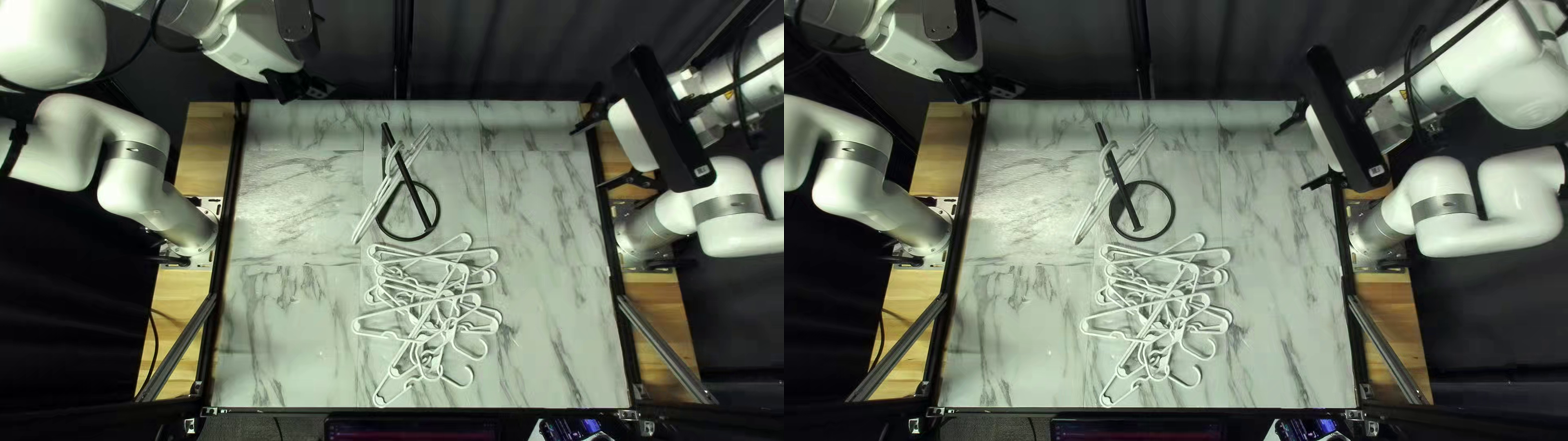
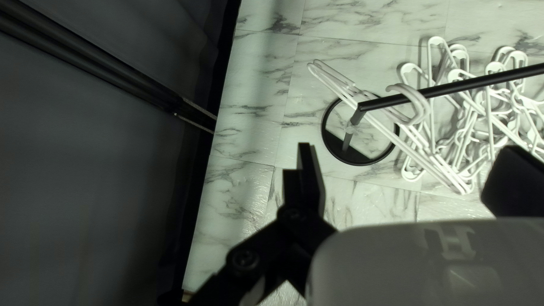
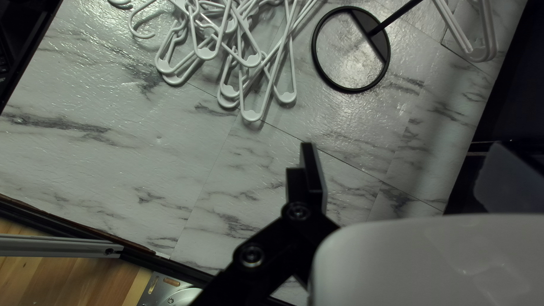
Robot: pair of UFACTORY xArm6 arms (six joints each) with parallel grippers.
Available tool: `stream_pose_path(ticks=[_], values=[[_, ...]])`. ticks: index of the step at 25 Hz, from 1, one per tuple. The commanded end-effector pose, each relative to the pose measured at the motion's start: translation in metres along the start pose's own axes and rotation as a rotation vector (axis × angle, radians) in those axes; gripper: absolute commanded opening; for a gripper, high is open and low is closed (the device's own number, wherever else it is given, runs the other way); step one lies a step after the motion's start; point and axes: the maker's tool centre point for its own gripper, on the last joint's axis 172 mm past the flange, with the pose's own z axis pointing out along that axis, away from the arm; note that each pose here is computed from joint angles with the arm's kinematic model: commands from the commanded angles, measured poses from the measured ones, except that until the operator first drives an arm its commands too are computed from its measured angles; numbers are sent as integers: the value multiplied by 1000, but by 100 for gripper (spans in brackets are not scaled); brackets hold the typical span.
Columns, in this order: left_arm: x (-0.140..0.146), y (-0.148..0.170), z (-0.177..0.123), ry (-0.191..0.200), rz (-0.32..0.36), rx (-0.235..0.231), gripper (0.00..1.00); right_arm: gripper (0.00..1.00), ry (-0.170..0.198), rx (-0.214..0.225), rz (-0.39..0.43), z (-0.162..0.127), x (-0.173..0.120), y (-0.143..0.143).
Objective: Remove hangers from rack and place onto table
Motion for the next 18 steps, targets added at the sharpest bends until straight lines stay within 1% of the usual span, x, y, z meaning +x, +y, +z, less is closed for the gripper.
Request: stream_pose_path(ticks=[1,2,4,6,8,9,10,18], values=[[0,0,0,0,0,0,100,100,-40,-94,79,-9,32,7],[0,0,0,0,0,0,100,100,-61,-118,107,-11,38,10],[0,0,0,0,0,0,100,100,-85,-139,148,-15,42,20],[0,0,0,0,0,0,100,100,-96,-149,180,-21,42,27],[0,0,0,0,0,0,100,100,-94,-137,217,-26,45,34],[0,0,0,0,0,0,100,100,-92,-115,231,-26,47,34],[0,0,0,0,0,0,100,100,-94,-109,232,-26,47,34],[0,0,0,0,0,0,100,100,-94,-109,232,-26,47,34]])
